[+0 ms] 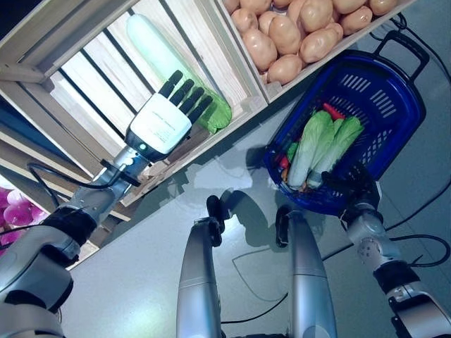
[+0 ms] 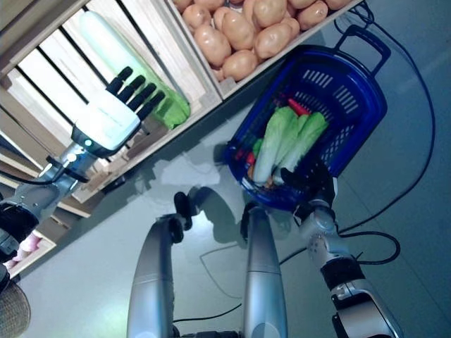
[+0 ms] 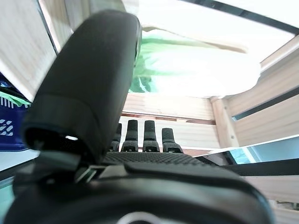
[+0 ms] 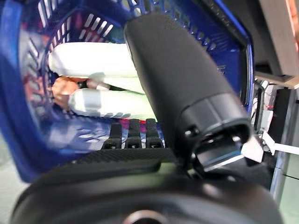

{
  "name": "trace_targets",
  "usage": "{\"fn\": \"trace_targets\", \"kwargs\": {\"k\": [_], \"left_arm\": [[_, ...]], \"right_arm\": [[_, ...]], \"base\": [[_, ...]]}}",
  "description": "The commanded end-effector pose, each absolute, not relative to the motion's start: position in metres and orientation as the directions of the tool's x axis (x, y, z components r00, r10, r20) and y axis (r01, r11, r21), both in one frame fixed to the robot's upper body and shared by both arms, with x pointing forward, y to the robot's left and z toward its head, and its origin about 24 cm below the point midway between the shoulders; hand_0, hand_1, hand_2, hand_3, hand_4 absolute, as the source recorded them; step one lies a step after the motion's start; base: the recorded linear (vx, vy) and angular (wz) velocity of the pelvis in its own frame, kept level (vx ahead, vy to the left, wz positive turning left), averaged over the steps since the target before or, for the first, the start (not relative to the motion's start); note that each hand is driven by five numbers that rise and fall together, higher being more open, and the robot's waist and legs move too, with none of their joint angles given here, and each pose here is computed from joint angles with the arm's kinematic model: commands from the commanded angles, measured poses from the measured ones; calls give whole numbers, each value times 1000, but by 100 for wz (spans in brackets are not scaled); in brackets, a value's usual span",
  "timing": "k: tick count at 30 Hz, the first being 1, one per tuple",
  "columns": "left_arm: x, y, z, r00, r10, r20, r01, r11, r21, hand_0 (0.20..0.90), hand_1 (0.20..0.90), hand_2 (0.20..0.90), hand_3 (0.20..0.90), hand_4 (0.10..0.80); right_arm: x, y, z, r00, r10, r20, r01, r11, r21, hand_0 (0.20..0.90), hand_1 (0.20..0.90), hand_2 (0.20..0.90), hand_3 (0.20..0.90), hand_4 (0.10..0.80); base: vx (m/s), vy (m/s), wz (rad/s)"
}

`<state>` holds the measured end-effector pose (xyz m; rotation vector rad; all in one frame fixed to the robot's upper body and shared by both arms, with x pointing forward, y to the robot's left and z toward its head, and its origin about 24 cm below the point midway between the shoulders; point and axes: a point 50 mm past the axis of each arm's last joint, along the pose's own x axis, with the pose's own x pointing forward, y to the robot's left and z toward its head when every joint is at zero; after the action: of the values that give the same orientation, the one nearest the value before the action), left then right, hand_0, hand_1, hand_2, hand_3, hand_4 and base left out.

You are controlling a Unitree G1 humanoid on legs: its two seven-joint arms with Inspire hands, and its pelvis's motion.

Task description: Put vegetables into the basket

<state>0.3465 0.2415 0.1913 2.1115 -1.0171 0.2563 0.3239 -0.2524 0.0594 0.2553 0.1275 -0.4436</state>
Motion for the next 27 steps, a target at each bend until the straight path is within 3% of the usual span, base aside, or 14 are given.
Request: {"fn": "trace_targets", "kwargs": {"k": [1, 15, 27], "left_arm": [[351, 242, 248, 545, -556, 628, -838, -388, 385, 900, 900, 900, 900, 800], [359, 237, 257, 582, -494, 646, -812, -388, 435, 900, 900, 900, 900, 800], [370, 247, 247, 725, -363, 585, -688, -427, 587, 900, 900, 900, 900, 800]], "right_arm": [[326, -264, 100, 899, -438, -20, 426, 863, 272, 900, 900, 900, 900, 800], [327, -258, 109, 901, -433, 0, 414, 862, 291, 900, 900, 900, 900, 800], [325, -260, 107, 899, -437, -12, 422, 860, 286, 900, 900, 900, 900, 800]], "base": [[24, 18, -4], [29, 0, -4], [13, 19, -5]]}}
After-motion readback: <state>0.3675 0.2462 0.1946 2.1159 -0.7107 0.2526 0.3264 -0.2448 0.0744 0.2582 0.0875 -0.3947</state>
